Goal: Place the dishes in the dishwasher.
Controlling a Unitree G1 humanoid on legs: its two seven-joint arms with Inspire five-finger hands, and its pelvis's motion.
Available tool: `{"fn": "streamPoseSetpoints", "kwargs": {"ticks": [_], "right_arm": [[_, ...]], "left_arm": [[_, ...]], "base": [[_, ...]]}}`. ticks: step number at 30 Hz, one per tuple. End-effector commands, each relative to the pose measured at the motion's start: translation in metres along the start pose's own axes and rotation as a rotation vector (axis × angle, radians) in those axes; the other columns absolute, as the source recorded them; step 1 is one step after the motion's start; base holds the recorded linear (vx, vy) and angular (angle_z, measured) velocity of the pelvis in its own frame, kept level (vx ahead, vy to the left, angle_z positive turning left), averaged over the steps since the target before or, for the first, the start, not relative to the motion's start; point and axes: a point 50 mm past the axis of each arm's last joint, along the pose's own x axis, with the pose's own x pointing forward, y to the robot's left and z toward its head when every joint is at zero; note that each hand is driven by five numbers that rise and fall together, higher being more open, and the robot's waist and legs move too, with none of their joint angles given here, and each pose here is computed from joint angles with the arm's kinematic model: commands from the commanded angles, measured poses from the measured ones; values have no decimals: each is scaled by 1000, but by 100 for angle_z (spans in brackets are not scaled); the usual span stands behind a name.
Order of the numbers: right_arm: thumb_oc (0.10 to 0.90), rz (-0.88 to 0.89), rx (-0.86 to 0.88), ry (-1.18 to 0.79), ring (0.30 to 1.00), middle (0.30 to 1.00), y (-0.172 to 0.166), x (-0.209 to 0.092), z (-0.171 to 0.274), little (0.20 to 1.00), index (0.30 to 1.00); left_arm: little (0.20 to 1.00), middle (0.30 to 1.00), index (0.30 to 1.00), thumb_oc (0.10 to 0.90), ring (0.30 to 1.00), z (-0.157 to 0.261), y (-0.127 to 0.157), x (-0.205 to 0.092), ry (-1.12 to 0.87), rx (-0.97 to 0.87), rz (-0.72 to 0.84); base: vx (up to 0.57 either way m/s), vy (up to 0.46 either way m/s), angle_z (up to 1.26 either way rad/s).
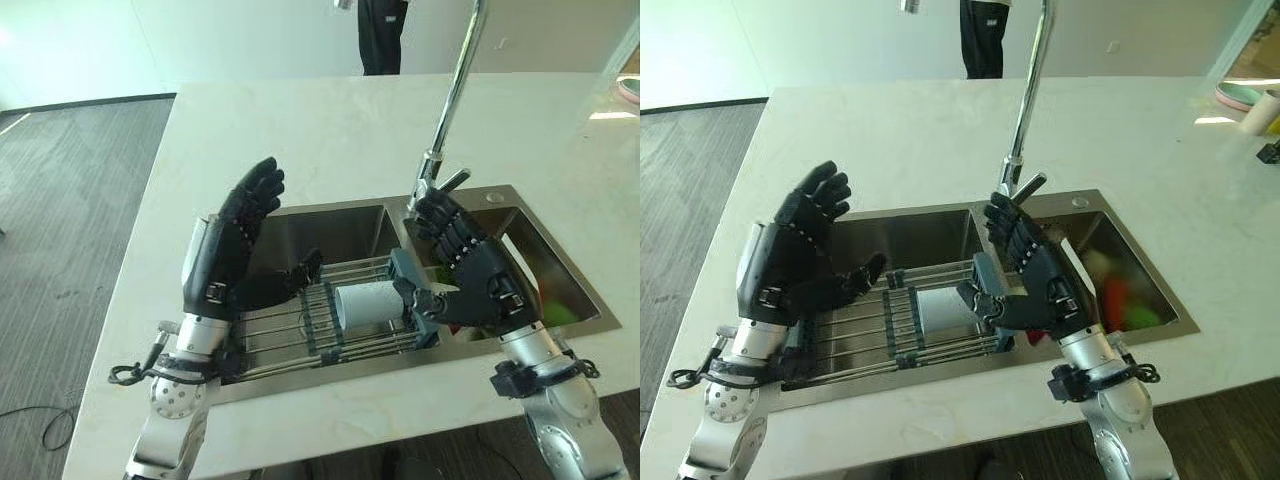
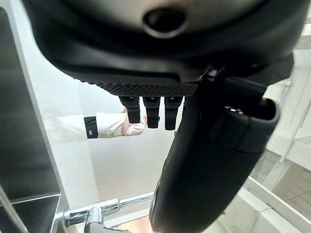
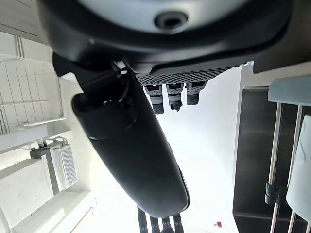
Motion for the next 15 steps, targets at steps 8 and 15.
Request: {"fn": "streamPoseSetpoints", "kwargs": {"ticks": [8, 15], "right_arm": [[800, -21, -55, -214, 900, 900, -8, 14, 36, 900, 900], [800, -42, -122, -226, 900, 900, -20, 15, 45, 900, 900]], "left_arm": [[900, 900, 900, 800, 900, 28, -6, 16, -130, 125, -109], [900, 900, 900, 800, 900, 9, -9, 16, 70, 249, -327]], "base": [[6, -82, -3], [1, -24, -5]]}}
